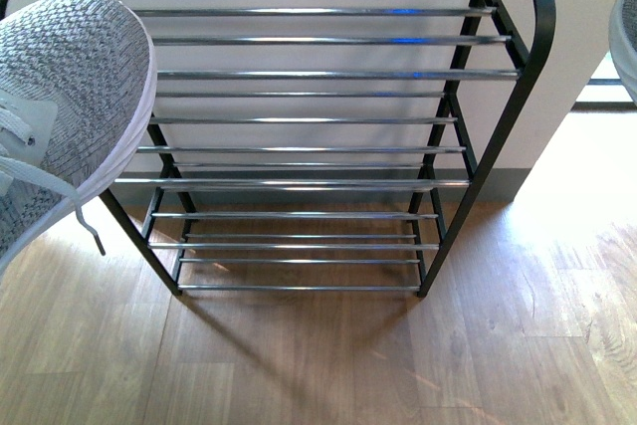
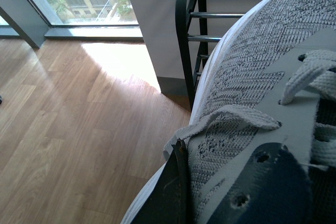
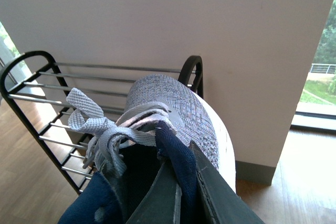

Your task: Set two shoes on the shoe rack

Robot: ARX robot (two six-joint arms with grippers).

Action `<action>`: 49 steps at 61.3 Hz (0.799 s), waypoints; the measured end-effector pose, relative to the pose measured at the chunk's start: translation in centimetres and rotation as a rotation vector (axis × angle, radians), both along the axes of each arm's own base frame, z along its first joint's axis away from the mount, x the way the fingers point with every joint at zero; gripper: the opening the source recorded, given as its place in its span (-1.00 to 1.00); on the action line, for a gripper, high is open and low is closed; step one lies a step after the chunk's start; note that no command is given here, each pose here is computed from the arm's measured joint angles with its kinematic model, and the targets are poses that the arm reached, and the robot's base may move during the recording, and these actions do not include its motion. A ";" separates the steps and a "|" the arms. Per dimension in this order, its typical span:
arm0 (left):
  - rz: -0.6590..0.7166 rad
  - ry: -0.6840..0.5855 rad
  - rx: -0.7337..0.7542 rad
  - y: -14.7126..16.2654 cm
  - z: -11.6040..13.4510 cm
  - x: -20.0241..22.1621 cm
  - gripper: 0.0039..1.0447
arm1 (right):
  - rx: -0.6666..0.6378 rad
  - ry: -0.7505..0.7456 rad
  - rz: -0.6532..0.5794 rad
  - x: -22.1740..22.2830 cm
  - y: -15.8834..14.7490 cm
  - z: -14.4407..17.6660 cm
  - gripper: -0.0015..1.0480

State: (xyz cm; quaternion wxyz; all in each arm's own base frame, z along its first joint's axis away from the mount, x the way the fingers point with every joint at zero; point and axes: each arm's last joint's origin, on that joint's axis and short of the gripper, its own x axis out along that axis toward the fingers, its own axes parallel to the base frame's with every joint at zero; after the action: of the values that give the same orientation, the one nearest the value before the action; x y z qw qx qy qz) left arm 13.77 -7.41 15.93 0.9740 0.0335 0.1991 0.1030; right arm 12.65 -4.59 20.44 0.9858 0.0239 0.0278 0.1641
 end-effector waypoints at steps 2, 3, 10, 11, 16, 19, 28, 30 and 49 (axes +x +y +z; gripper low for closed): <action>0.001 0.000 0.001 0.0 0.0 0.0 -0.97 | 0.000 0.000 0.000 0.0 0.0 0.0 -0.97; 0.002 -0.001 0.001 0.0 0.0 0.0 -0.97 | 0.000 0.000 0.000 0.0 0.0 0.0 -0.97; -0.007 0.002 -0.002 0.0 0.0 0.0 -0.97 | -0.001 0.000 -0.003 0.0 0.0 0.0 -0.97; -0.011 0.003 -0.004 -0.1 0.0 0.0 -0.97 | -0.001 0.000 -0.004 0.0 0.0 0.0 -0.97; -0.007 0.002 -0.002 0.0 0.0 0.0 -0.97 | 0.000 0.002 -0.007 0.0 0.0 0.0 -0.97; 0.013 -0.004 0.006 0.1 0.0 0.0 -0.97 | 0.000 0.000 0.001 0.0 0.0 0.0 -0.97; 0.004 -0.001 0.001 0.0 0.0 0.0 -0.97 | 0.001 -0.001 0.014 0.0 0.0 0.0 -0.97; -0.002 0.001 -0.001 0.0 0.0 0.0 -0.97 | 0.013 -0.003 0.050 0.0 0.1 0.0 -0.97; -0.002 0.000 0.002 0.0 0.0 0.0 -0.97 | 0.139 0.074 0.063 9.3 5.3 2.9 -0.97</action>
State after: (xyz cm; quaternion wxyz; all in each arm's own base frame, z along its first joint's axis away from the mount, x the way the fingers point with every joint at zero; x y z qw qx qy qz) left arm 13.76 -7.42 15.93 0.9740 0.0345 0.1992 0.1022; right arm 21.93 0.66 23.36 0.9744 0.0974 0.0536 0.1955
